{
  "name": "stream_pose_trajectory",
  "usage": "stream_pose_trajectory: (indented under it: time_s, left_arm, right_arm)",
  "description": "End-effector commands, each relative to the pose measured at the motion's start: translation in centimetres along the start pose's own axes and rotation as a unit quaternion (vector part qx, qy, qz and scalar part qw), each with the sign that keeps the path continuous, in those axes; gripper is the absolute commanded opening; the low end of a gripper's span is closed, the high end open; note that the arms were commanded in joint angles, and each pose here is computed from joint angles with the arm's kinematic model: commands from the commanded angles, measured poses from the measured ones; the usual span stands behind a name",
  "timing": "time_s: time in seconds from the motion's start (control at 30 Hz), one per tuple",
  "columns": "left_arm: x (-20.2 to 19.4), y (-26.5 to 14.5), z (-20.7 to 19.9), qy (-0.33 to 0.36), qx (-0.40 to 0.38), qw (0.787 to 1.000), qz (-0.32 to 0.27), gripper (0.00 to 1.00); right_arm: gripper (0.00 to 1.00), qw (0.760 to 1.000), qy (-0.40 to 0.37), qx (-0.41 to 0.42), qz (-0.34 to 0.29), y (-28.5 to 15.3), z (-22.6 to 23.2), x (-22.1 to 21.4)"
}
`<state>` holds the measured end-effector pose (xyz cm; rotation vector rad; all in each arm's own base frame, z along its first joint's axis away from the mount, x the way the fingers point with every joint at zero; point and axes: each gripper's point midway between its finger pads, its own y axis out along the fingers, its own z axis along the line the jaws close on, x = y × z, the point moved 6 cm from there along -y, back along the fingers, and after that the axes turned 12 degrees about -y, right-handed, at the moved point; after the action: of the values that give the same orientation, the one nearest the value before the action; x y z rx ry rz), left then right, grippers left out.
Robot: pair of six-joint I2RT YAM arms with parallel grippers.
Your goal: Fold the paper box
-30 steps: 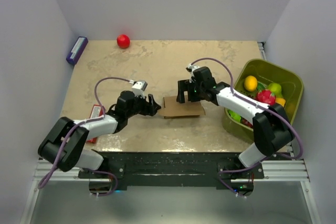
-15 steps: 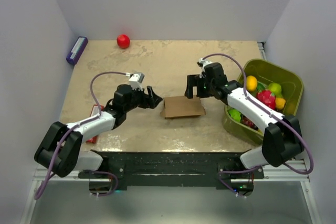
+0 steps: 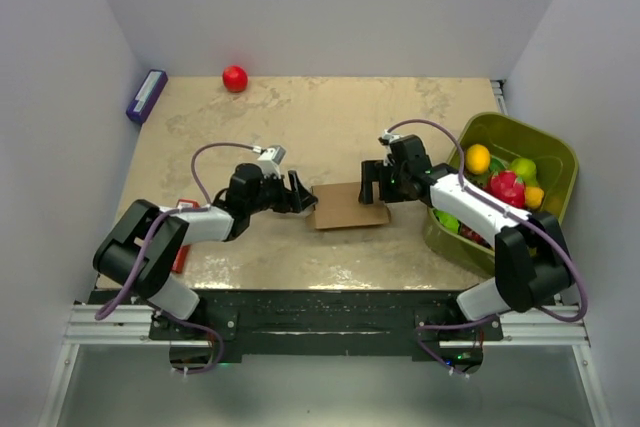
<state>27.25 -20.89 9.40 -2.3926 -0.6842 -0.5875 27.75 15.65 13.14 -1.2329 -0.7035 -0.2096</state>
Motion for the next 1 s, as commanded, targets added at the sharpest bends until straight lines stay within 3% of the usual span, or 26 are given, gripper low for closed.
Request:
stream_pose_trajectory:
  time_s: [0.0,0.2,0.43,0.6,0.83,0.97]
  left_arm:
    - [-1.3,0.0,1.0,0.003,0.002,1.0,0.022,0.73]
    - [-3.2,0.1,2.8,0.008,0.033,0.998,0.049,0.6]
    - [-3.0,0.0,2.6,0.014,0.031,0.999,0.041,0.6]
    - [-0.3,-0.3,0.2,0.028,0.006,1.0,0.011,0.71]
    - [2.7,-3.0,-2.3,0.039,-0.028,0.998,-0.039,0.86]
    - [3.8,-4.7,-2.6,0.036,-0.038,0.997,-0.063,0.9]
  right_arm:
    - [0.9,1.0,0.01,0.012,0.001,0.9,0.1,-0.6]
    - [0.89,1.0,0.018,0.012,0.015,1.9,0.0,-1.8]
    - [0.88,0.999,0.015,0.03,0.009,2.0,0.3,-1.8]
    - [0.9,0.999,0.008,0.034,-0.016,1.5,-0.4,0.3]
    - [0.91,0.992,0.023,0.12,-0.038,1.9,-1.0,1.3]
    - [0.9,0.987,0.035,0.157,-0.016,3.2,-0.8,0.0]
